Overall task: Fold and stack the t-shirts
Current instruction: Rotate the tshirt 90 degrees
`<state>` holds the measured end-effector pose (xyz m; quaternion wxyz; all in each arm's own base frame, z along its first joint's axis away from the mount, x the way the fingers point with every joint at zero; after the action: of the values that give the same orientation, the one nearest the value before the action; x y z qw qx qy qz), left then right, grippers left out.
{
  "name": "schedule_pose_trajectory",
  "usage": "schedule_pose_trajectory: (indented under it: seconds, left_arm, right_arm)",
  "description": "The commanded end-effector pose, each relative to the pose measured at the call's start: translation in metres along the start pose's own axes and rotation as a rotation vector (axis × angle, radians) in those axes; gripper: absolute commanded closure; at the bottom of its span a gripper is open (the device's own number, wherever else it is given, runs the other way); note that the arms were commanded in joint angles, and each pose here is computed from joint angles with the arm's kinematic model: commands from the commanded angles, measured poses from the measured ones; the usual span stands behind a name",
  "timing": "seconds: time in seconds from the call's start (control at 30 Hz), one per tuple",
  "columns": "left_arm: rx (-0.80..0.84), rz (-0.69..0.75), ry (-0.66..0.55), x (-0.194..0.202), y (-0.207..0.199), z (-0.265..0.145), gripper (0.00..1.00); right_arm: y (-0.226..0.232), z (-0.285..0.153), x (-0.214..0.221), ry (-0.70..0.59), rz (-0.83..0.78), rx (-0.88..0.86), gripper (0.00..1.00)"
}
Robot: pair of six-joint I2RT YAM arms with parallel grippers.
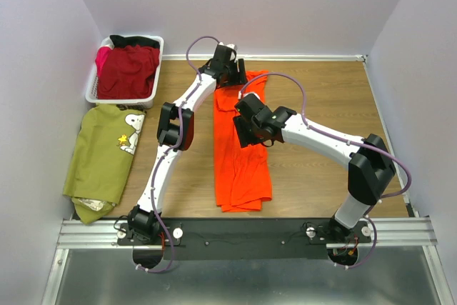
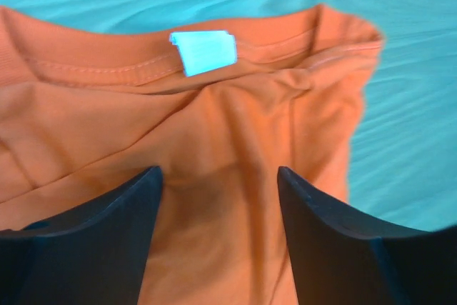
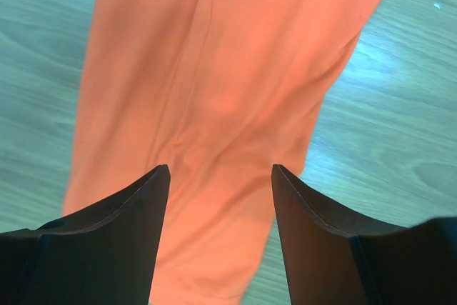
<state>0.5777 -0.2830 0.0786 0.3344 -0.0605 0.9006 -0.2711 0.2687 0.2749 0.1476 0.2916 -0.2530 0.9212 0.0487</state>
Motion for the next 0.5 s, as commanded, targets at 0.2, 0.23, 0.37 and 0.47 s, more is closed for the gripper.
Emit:
schedule_pose_trajectory:
  seconds: [0.2,0.23,0.37,0.47]
  left_arm:
    - [0.397,0.051,-0.194,-0.064,-0.057,-0.017,0.2]
    - [0.364,0.065,-0.247,-0.076,-0.057,-0.024,0.19]
    - [0.284,0.143,-0.415,-0.124,-0.068,-0.081,0.19]
    - [0.214,0.191,-0.464,-0.145,-0.068,-0.123,0.19]
  right_arm:
    - [-0.027,-0.006,-0.014,-0.011,0.046,0.178,0.32]
    - [-0.029,-0.004,-0.014,-0.003,0.054,0.172,0.32]
    - [-0.037,0.006,-0.008,0.034,0.041,0.179,0.32]
    - [-0.035,0.014,0.007,0.085,0.02,0.162,0.33]
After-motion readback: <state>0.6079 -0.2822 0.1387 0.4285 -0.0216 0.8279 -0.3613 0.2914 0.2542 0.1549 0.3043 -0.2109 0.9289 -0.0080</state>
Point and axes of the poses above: each gripper's point midway between its finger pads, its own z axis out along the fingers, its own y axis along the line the jaws close on, x = y × z, the point moved 4 cm from there along -z, back along the fingers, and after that the axes turned 10 degrees about -z, right-handed, at the moved point
